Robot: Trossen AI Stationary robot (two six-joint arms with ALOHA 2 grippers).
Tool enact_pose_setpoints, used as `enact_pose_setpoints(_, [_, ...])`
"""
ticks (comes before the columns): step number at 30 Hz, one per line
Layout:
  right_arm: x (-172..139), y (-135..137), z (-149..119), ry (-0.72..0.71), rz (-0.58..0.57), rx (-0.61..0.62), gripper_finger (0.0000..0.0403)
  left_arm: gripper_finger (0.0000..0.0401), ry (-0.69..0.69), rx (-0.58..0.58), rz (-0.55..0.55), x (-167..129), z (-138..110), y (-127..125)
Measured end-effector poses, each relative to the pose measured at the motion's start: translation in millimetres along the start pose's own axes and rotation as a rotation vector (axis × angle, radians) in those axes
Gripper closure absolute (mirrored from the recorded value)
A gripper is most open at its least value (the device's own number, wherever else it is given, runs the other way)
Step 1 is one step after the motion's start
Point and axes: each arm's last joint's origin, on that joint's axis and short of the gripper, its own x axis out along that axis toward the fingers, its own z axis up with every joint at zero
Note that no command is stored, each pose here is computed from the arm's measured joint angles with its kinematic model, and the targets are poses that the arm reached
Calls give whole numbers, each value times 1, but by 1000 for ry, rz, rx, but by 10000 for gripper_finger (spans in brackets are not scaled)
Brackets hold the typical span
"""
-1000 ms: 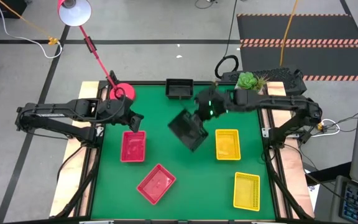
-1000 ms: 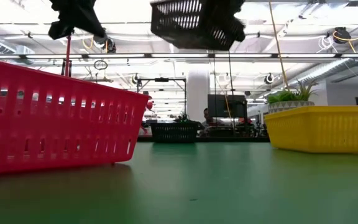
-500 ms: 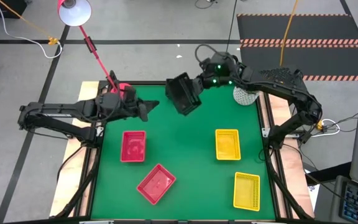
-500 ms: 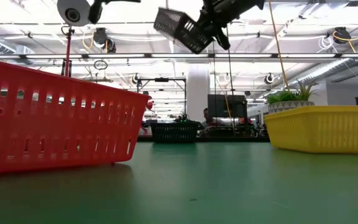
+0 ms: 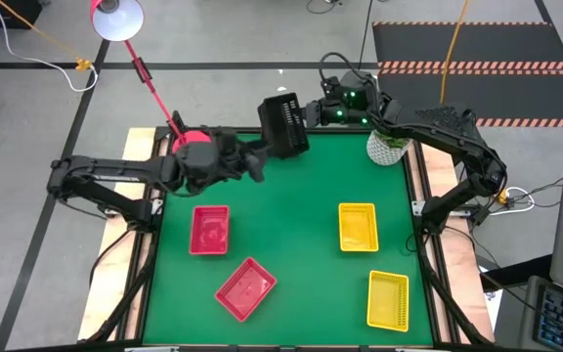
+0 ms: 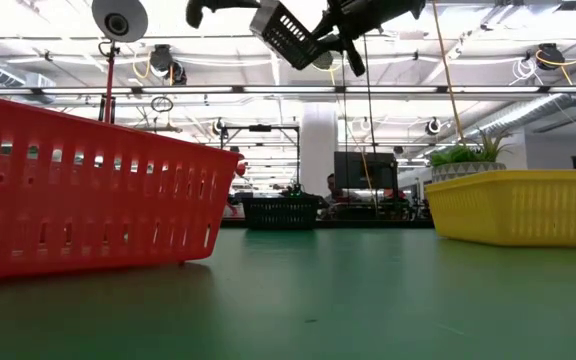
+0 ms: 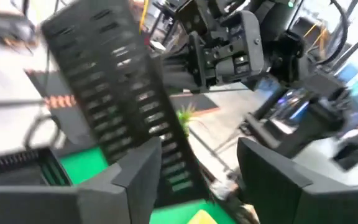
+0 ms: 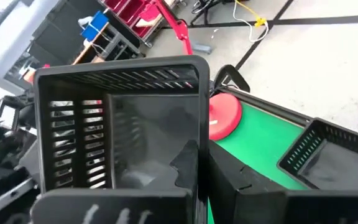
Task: Stack baskets by color
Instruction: Stack the bottom black bin on the top stacked black bins
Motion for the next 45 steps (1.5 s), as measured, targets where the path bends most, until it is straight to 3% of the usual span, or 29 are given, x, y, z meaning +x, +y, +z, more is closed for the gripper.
enact_pose_setpoints(4, [0, 0, 0, -5, -8, 41, 390, 178, -33, 119, 81, 18, 1, -11])
enact_pose_setpoints(10, [0, -1, 1, -39, -45, 43, 390, 178, -74, 176, 283, 33, 1, -16])
enact_pose_setpoints(17, [0, -1, 1, -81, -94, 37, 390, 182, -67, 207, 346, 39, 3, -11])
enact_pose_setpoints(35, [3, 10, -8, -201, -226, -10, 388, 385, -31, 185, 376, 54, 18, 18])
enact_pose_setpoints(40, [3, 11, -9, -197, -226, -11, 370, 385, -38, 182, 392, 56, 22, 24])
enact_pose_setpoints(45, [-4, 10, -8, -138, -198, -34, 327, 392, -40, 179, 394, 56, 25, 26])
